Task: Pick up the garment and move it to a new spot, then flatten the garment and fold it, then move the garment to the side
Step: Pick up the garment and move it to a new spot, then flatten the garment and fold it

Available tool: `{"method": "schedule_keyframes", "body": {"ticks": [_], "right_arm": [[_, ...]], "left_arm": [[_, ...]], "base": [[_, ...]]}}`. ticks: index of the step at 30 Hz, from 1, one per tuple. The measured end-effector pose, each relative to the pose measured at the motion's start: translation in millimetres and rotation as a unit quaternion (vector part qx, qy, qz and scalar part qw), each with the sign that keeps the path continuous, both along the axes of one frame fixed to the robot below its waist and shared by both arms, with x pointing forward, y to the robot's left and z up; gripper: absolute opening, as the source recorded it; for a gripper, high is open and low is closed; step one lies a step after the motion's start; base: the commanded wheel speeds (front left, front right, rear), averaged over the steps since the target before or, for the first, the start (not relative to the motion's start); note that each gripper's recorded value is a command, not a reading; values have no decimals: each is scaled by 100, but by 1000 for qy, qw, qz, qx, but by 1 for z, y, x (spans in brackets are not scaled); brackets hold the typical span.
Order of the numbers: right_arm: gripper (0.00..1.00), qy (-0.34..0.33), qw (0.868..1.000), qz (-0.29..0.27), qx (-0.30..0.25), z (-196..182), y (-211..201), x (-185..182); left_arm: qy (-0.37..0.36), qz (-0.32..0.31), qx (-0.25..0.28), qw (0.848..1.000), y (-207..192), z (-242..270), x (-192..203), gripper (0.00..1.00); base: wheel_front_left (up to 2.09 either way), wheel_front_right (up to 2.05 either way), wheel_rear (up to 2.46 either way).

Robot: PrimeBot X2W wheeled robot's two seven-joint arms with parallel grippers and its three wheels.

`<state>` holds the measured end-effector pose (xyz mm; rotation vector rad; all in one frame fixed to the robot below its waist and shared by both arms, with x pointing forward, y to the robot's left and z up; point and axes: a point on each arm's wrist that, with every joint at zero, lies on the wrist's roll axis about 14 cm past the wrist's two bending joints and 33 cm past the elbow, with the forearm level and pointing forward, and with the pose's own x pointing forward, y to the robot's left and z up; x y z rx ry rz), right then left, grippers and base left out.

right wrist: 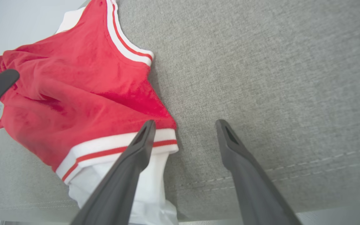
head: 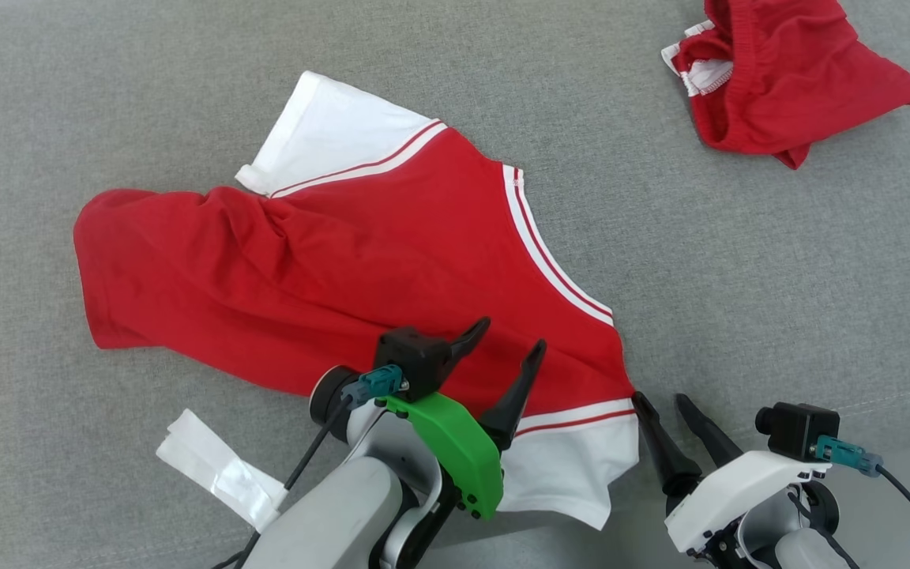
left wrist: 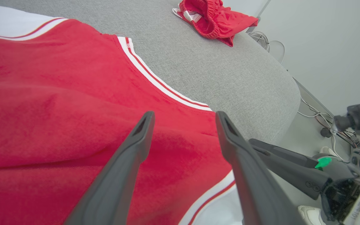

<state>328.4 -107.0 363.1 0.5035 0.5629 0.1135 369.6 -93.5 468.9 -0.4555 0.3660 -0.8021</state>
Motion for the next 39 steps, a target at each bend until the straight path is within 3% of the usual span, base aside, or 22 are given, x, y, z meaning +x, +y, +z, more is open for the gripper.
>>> {"method": "schedule_keyframes", "body": {"ticks": [8, 17, 18, 19, 20, 22, 31, 39], "right_arm": [[100, 7, 1000, 1, 9, -2, 4, -2], [100, 9, 999, 39, 25, -2, 26, -4], [89, 9, 999, 41, 25, -2, 28, -4], [69, 9, 999, 43, 26, -2, 29, -4], [38, 9, 999, 45, 29, -2, 31, -3], [0, 11, 998, 54, 36, -1, 36, -4], [0, 6, 997, 38, 65, 6, 37, 5], [0, -12, 998, 25, 48, 11, 18, 19]], "left_arm": [[-1, 6, 2, 1000, 3, 1, 1, 100], [-4, 16, 6, 1000, 9, 2, 1, 100], [-3, 18, 5, 1000, 11, 2, 1, 100], [1, 20, 3, 1000, 12, 2, 2, 100], [4, 23, 1, 1000, 13, 2, 2, 100], [2, 32, -1, 999, 17, 4, 5, 100], [10, 119, 18, 993, 66, -10, 37, 100], [40, 251, 70, 965, 168, -45, 72, 100]], "base": [[0, 0, 0], [0, 0, 0], [0, 0, 0], [0, 0, 0], [0, 0, 0], [0, 0, 0], [0, 0, 0], [0, 0, 0]]}}
